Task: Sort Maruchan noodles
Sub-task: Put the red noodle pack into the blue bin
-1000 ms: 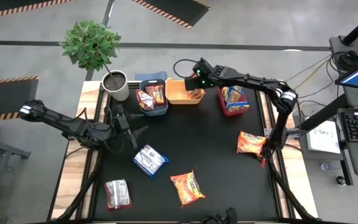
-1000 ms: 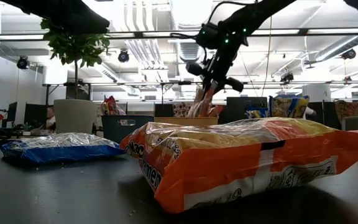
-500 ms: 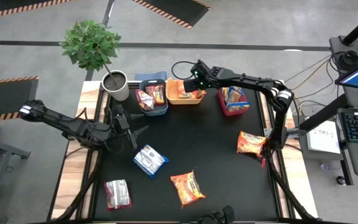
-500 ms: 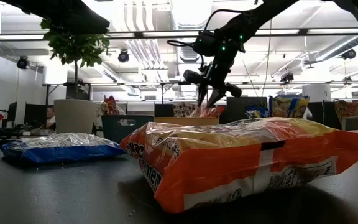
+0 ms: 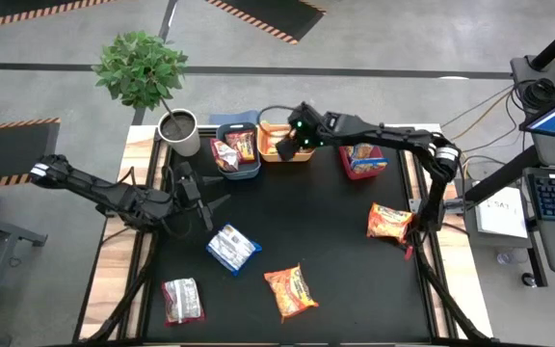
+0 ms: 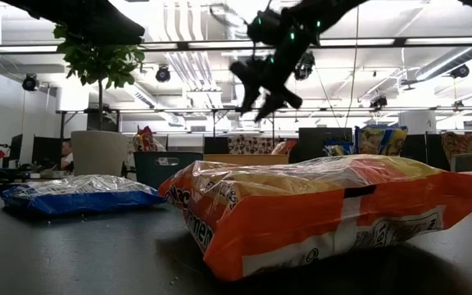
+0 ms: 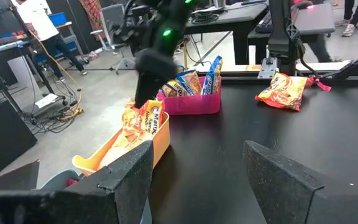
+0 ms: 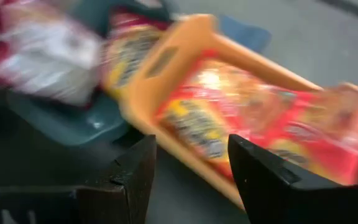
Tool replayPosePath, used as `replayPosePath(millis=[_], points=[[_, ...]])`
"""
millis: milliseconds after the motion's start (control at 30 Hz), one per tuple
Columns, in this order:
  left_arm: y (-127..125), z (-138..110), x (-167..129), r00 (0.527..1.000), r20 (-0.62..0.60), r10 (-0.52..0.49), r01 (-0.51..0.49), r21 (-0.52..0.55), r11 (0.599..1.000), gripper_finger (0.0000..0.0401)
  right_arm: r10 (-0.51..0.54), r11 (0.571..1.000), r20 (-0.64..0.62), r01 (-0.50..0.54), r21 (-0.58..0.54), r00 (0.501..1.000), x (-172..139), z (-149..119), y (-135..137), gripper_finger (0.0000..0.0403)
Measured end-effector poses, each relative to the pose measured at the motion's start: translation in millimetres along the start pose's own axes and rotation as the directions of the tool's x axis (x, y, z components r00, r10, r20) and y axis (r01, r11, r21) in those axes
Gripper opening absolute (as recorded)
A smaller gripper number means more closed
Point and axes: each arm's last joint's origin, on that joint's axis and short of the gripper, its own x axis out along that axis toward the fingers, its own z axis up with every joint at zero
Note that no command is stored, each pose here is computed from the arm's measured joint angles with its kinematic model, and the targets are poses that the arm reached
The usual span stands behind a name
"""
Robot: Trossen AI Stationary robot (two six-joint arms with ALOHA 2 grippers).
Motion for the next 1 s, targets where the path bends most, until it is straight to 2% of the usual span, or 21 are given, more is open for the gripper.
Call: replayPosePath(millis=[133, 300, 400, 500, 533, 600, 667, 767, 900, 1000], points=[[-3, -2, 3, 1.0, -0.013, 0.0, 0.0, -0.02, 1.0, 0.0231, 0.096, 0.979, 0.012, -0.092, -0.183, 0.995, -14, -19, 41, 0.0187], [-10, -8, 10, 0.998, -0.051, -0.027, 0.025, -0.041, 0.999, 0.0231, 0.247, 0.891, 0.014, -0.221, -0.397, 0.969, -20, -61, 96, 0.0187], [-16, -12, 14, 0.994, -0.08, -0.072, 0.068, -0.048, 0.997, 0.0231, 0.362, 0.795, 0.028, -0.293, -0.53, 0.932, -21, -93, 124, 0.0187], [-22, -16, 18, 0.986, -0.108, -0.124, 0.116, -0.072, 0.991, 0.0231, 0.45, 0.671, 0.005, -0.334, -0.662, 0.893, -24, -124, 143, 0.0187], [-24, -17, 19, 0.982, -0.118, -0.146, 0.137, -0.083, 0.987, 0.0231, 0.469, 0.629, -0.01, -0.342, -0.698, 0.883, -25, -133, 146, 0.0187], [-28, -20, 21, 0.969, -0.14, -0.204, 0.189, -0.111, 0.976, 0.0231, 0.481, 0.574, -0.034, -0.344, -0.743, 0.876, -26, -148, 150, 0.0187], [-32, -23, 23, 0.951, -0.166, -0.262, 0.239, -0.146, 0.96, 0.0231, 0.479, 0.544, -0.055, -0.345, -0.765, 0.876, -26, -157, 151, 0.0187], [-40, -30, 28, 0.921, -0.213, -0.327, 0.282, -0.218, 0.934, 0.0231, 0.466, 0.522, -0.077, -0.344, -0.781, 0.882, -23, -166, 148, 0.0187], [-51, -40, 35, 0.894, -0.267, -0.36, 0.265, -0.335, 0.904, 0.0231, 0.456, 0.503, -0.08, -0.332, -0.798, 0.886, -20, -168, 145, 0.0187], [-65, -40, 38, 0.891, -0.221, -0.397, 0.27, -0.446, 0.853, 0.0231, 0.49, 0.481, -0.048, -0.316, -0.818, 0.87, -18, -167, 145, 0.0187]])
